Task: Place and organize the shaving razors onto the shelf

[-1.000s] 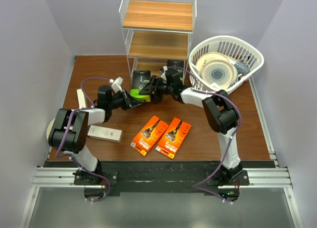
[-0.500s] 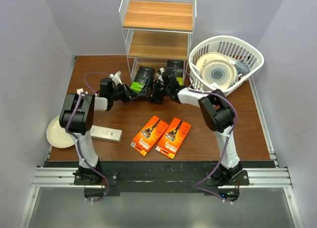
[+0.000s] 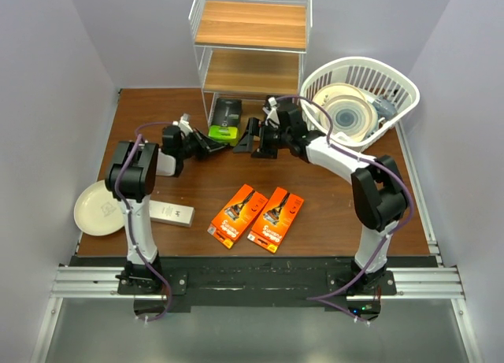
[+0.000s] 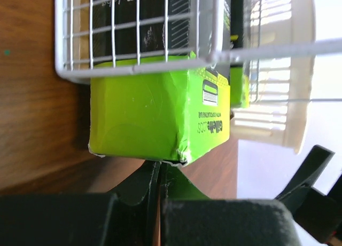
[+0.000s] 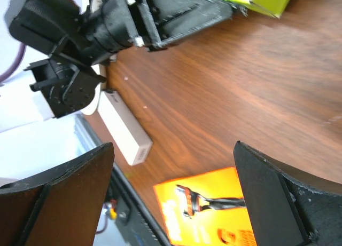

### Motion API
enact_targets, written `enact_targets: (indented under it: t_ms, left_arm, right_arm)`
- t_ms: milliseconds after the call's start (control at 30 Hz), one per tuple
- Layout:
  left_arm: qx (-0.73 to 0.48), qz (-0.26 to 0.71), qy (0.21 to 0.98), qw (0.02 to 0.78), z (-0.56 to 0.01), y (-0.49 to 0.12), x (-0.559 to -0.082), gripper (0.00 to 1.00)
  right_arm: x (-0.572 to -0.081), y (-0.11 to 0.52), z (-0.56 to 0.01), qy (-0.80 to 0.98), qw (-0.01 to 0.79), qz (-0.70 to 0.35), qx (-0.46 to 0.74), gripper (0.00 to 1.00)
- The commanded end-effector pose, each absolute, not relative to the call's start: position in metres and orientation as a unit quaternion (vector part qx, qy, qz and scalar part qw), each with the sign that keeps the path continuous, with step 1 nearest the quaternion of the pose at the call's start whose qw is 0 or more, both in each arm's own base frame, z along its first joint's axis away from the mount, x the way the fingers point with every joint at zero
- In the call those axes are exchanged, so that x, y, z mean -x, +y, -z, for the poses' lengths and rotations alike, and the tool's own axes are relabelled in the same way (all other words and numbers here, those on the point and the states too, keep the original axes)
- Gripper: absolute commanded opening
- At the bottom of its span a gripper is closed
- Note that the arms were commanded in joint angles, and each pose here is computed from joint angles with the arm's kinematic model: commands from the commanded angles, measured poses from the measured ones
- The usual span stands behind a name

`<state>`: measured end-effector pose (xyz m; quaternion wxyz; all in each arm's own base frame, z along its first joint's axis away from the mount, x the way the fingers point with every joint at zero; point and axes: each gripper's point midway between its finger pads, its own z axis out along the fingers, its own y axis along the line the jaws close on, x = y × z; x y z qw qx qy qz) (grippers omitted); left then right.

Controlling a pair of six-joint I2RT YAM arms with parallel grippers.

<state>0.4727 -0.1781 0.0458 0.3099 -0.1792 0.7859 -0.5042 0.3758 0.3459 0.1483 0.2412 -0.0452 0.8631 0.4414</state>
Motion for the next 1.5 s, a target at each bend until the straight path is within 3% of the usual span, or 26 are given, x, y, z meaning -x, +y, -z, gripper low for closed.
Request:
enact_targets:
  t_ms: [0,333,1300,1433,1467]
  left_arm:
    - [0.196,0.545,0.723,0.377,-0.093,-0.184,-0.506,0.0]
    - [0.193,0.541,0.724,0.381,-0.088,-0.194,-0.526,0.0]
    - [0.263,0.446,0.782,0.347,-0.068,-0.17,-0.534,0.0]
    - [0.29,0.438,0.785,0.329,-0.064,-0.164,-0.522,0.06]
    - [0.3,0.441,0.781,0.324,-0.065,-0.163,-0.521,0.11]
  right_arm:
    - [-0.373,0.326,-0.151,0.87,0.256,-0.415,0.076,0.99]
    - [-0.397,0.309,-0.173,0.86,0.303,-0.402,0.086,0.99]
    - [-0.406,0.285,-0.166,0.859,0.31,-0.403,0.059,0.99]
    - [-0.404,0.283,-0.164,0.862,0.308,-0.398,0.062,0.99]
    - [-0.404,0.283,-0.165,0.861,0.311,-0.398,0.065,0.99]
